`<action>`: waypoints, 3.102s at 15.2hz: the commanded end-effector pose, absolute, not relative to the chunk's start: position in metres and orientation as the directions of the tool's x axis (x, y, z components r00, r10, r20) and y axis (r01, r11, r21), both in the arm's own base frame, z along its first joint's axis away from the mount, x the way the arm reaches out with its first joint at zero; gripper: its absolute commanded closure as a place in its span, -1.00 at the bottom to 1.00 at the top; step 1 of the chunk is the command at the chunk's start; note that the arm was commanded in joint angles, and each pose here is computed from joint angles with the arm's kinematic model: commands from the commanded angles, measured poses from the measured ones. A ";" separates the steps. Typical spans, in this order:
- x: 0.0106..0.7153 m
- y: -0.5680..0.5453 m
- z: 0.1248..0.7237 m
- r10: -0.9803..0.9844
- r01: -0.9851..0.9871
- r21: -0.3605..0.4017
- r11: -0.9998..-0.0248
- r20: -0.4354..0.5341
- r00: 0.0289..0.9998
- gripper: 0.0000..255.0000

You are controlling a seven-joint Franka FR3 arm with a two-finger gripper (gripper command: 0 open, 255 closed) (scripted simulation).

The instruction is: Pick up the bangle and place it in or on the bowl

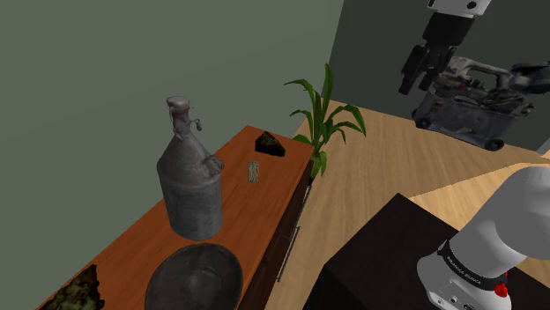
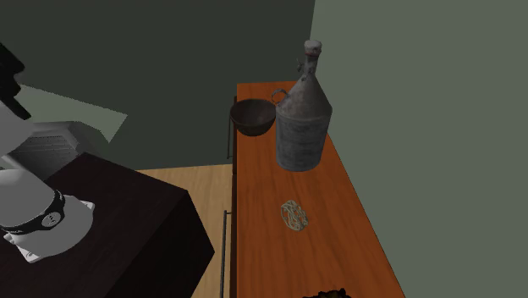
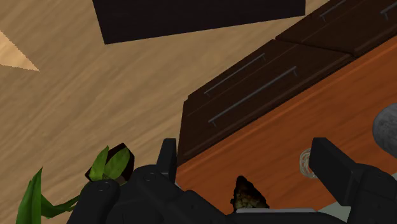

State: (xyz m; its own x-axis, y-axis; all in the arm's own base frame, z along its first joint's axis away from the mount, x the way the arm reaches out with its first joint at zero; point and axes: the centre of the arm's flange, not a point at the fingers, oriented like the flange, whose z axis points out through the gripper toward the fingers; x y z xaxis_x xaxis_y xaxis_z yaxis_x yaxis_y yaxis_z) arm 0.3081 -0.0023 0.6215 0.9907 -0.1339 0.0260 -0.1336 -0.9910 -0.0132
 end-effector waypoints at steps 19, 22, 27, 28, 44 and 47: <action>0.454 0.119 0.479 -0.239 -0.239 -0.028 -0.971 0.015 0.971 -1.00; 0.479 0.137 0.455 -0.256 -0.256 -0.030 -0.966 0.014 0.966 -1.00; 0.522 0.168 0.415 -0.285 -0.285 -0.034 -0.958 0.010 0.958 -1.00; 0.531 0.174 0.408 -0.291 -0.290 -0.035 -0.956 0.010 0.957 -1.00; 0.623 0.234 0.300 -0.349 -0.349 -0.043 -0.936 0.002 0.937 -1.00; 0.623 0.235 0.286 -0.349 -0.349 -0.043 -0.936 0.002 0.937 -1.00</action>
